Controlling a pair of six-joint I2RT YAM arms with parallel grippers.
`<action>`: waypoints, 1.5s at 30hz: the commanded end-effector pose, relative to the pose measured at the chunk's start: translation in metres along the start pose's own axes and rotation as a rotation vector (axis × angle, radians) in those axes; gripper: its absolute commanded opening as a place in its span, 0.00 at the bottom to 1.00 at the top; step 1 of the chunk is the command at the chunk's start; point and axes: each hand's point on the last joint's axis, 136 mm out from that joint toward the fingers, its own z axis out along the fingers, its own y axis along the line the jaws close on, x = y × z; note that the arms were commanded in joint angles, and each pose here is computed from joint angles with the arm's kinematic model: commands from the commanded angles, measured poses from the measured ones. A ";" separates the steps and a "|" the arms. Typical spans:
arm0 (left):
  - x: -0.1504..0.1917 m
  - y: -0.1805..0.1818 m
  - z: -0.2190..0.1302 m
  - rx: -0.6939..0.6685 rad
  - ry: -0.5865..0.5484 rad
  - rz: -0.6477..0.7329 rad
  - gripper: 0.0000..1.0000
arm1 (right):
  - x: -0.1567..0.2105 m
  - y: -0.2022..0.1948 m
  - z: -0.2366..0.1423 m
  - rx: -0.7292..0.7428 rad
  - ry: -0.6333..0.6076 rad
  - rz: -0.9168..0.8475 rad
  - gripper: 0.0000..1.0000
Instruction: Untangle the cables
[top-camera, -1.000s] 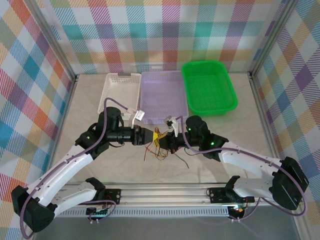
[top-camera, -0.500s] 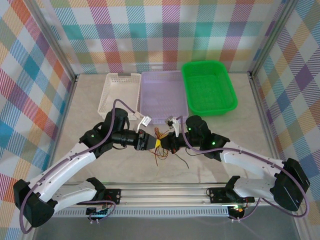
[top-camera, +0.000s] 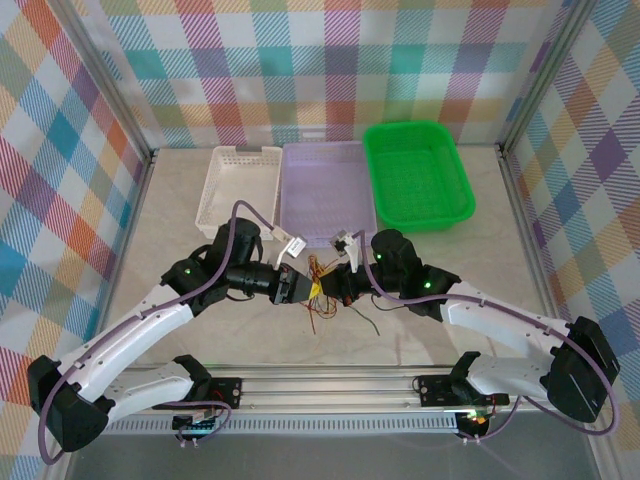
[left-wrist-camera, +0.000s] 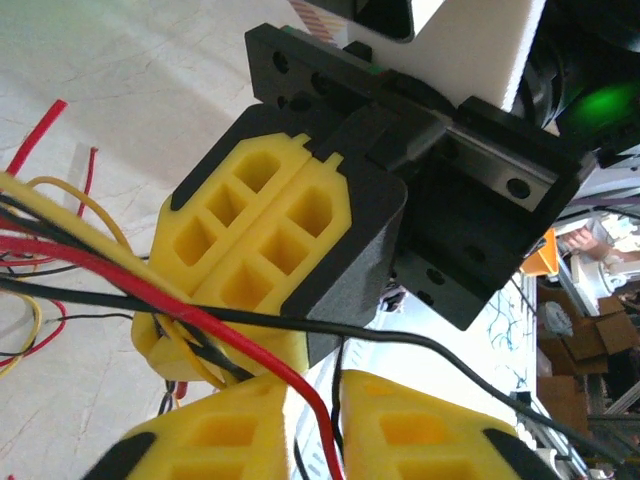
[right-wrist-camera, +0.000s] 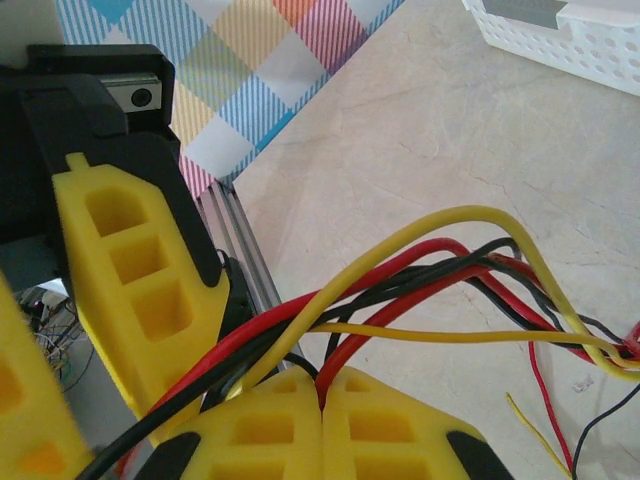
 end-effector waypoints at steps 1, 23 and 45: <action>-0.005 -0.005 -0.003 -0.022 -0.005 0.031 0.10 | -0.025 0.015 -0.009 -0.021 -0.067 -0.060 0.00; -0.045 0.025 -0.100 -0.486 -0.432 0.049 0.00 | -0.003 -0.030 -0.079 0.251 -0.117 0.004 0.00; -0.040 0.041 -0.184 -0.888 -0.446 0.075 0.00 | 0.015 -0.123 -0.181 0.712 -0.362 0.402 0.00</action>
